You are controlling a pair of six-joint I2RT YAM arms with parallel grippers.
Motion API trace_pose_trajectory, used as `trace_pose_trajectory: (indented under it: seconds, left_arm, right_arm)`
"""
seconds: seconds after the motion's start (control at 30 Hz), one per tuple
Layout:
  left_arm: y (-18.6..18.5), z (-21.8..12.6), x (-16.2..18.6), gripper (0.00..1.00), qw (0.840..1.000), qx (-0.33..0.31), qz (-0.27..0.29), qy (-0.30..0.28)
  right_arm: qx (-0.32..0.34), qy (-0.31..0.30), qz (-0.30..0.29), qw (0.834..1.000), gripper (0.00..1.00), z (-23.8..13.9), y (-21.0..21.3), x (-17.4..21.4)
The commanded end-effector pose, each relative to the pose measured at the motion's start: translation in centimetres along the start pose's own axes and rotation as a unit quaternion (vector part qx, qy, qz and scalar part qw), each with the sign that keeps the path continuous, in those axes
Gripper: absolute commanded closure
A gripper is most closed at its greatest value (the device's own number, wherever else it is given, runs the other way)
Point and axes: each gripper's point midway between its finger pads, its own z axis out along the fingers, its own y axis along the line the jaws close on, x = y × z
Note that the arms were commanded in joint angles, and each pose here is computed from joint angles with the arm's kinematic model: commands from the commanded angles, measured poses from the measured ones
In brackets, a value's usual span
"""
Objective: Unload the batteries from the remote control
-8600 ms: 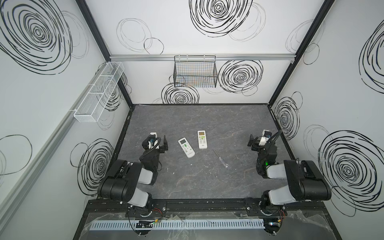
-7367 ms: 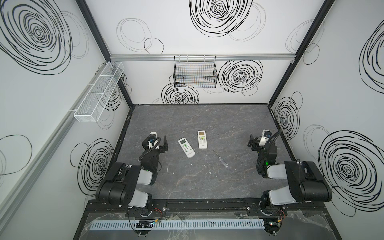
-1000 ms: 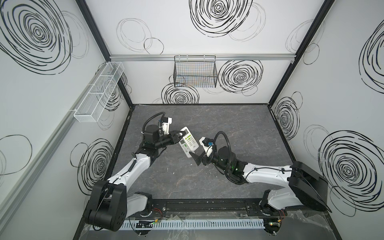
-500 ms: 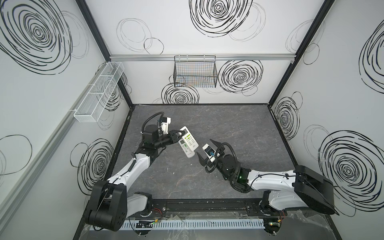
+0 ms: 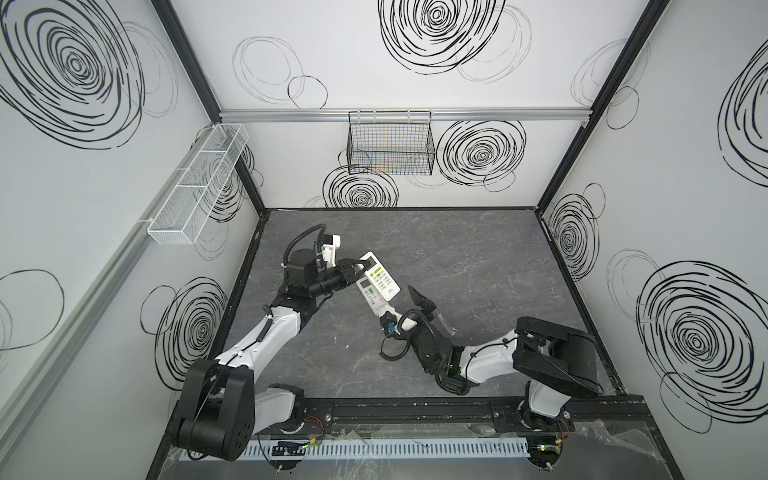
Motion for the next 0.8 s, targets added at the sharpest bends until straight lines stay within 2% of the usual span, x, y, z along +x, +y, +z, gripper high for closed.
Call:
trace_pose_trajectory:
  seconds: [0.0,0.1,0.6,0.77]
  left_arm:
    - [-1.5,0.1,-0.6,1.00,0.999,0.030,0.009,-0.006]
    - [-1.4,0.1,-0.5,1.00,1.000,0.029,0.008,-0.005]
    - [-1.6,0.2,-0.1,1.00,0.999,0.033,0.028,0.000]
    - [-1.5,0.2,0.1,1.00,0.999,0.031,0.030,0.002]
  right_arm:
    - [0.076,0.003,-0.003,0.997,0.00,0.5,-2.4,-0.9]
    - [0.102,0.000,-0.015,0.995,0.00,0.6,-2.8,-0.9]
    - [0.119,-0.023,-0.062,0.991,0.14,1.6,-1.6,-1.9]
    - [0.115,-0.025,-0.072,0.990,0.28,1.6,-1.5,-2.2]
